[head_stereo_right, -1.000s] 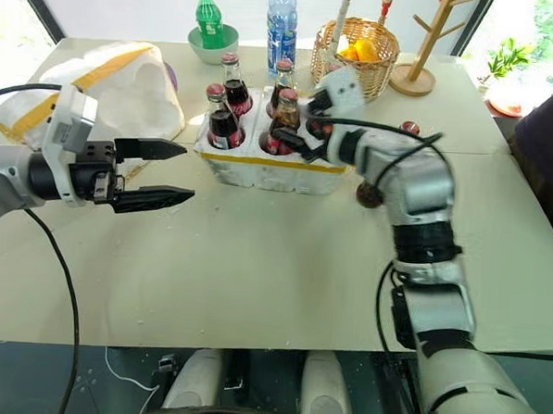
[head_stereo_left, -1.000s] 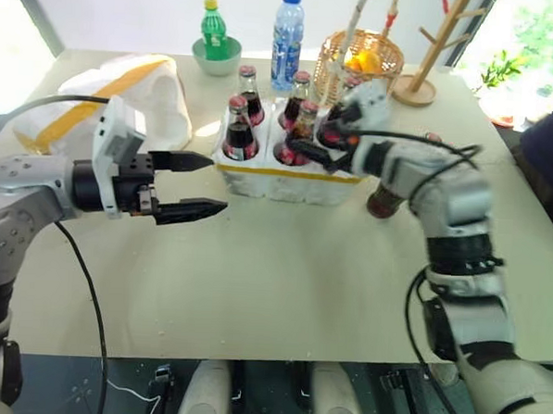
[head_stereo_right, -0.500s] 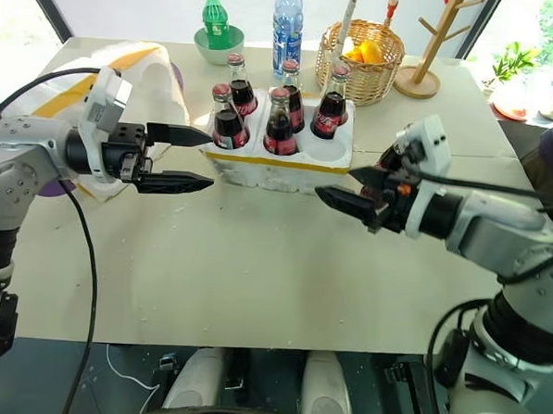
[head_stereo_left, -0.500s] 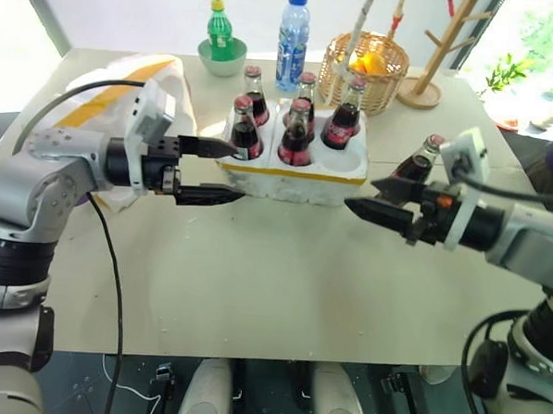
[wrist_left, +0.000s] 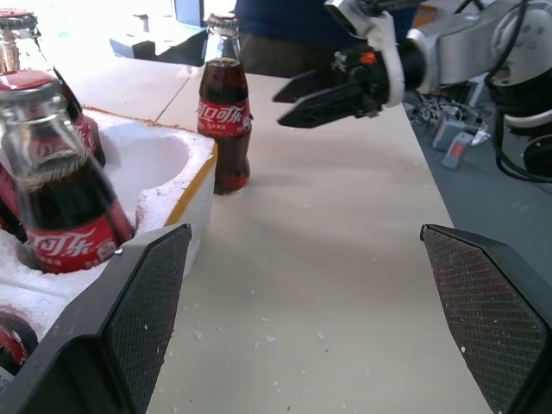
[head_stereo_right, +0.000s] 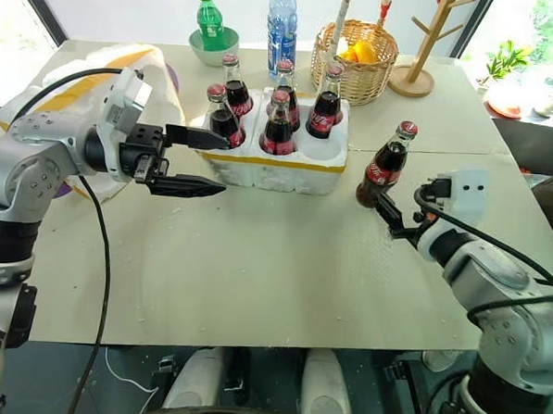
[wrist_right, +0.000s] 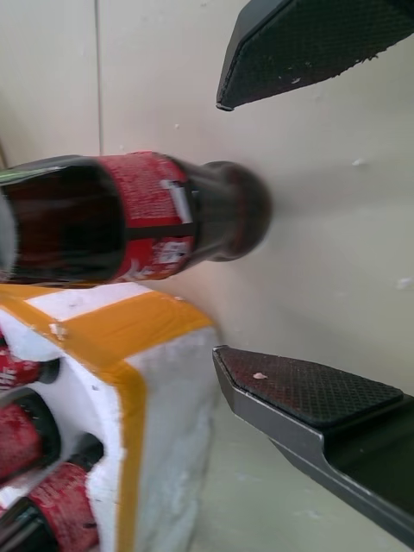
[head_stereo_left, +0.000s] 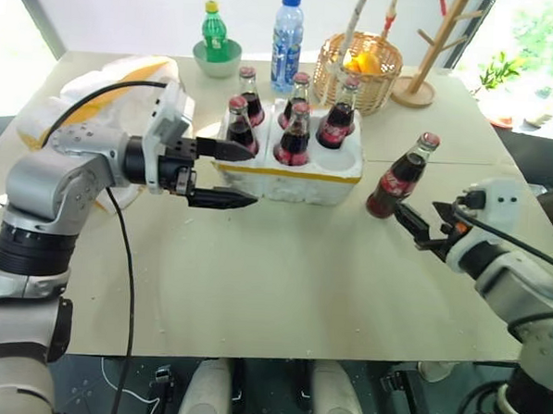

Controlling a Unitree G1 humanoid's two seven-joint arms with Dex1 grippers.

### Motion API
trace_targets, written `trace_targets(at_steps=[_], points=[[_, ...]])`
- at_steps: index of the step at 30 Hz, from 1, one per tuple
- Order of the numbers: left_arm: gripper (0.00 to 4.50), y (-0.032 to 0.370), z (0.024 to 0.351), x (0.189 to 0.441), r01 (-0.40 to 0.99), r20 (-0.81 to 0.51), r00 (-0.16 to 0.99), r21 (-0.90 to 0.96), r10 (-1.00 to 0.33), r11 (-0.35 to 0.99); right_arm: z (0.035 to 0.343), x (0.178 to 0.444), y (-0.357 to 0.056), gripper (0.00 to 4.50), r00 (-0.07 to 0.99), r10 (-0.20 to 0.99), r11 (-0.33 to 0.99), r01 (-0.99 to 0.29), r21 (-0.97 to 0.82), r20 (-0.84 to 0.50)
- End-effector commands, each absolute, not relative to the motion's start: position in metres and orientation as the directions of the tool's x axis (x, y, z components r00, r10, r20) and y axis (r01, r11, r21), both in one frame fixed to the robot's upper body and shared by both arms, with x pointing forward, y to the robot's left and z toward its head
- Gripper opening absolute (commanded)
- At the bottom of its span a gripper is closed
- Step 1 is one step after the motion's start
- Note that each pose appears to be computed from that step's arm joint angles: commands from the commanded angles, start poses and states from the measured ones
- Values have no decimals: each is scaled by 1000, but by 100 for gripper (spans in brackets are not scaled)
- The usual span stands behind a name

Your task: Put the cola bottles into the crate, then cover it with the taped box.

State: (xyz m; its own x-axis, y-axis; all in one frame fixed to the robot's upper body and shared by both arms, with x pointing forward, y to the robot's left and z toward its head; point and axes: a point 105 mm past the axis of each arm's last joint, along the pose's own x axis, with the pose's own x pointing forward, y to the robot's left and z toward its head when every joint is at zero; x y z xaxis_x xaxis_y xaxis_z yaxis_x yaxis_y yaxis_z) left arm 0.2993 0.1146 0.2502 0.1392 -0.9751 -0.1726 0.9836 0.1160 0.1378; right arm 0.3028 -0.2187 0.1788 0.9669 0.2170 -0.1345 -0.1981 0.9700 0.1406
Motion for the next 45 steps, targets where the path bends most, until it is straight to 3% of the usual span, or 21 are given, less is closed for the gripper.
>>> trace_targets(at_steps=[1,11,14,16,20,25,27,33,38,45], points=[[450,115,263,294,973,-158,159,194,-975,127,185,325,-220,448,979,198,974,-189,124,-59],[450,126,268,289,959,-161,227,210,-961,191,169,375,-217,448,976,209,974,-203,100,-57],[450,127,268,288,956,-159,238,212,-958,203,176,380,-217,363,975,219,972,-216,87,-22],[450,127,267,286,954,-156,246,211,-957,211,191,376,-216,278,967,255,965,-256,54,23],[450,129,266,284,949,-146,269,207,-952,237,254,371,-211,284,927,328,942,-335,7,184],[450,130,264,283,947,-142,283,199,-948,253,304,368,-177,284,838,469,874,-485,-15,279],[450,131,263,284,945,-140,289,199,-947,259,311,368,-158,284,809,514,845,-535,-8,285],[450,134,263,284,940,-142,307,201,-941,277,297,375,-122,284,779,585,805,-592,-42,225],[450,140,266,284,932,-143,330,208,-933,298,265,392,-124,284,839,537,843,-532,-77,84],[450,149,266,283,923,-152,357,211,-922,323,245,398,-124,284,851,525,847,-524,-88,-9]])
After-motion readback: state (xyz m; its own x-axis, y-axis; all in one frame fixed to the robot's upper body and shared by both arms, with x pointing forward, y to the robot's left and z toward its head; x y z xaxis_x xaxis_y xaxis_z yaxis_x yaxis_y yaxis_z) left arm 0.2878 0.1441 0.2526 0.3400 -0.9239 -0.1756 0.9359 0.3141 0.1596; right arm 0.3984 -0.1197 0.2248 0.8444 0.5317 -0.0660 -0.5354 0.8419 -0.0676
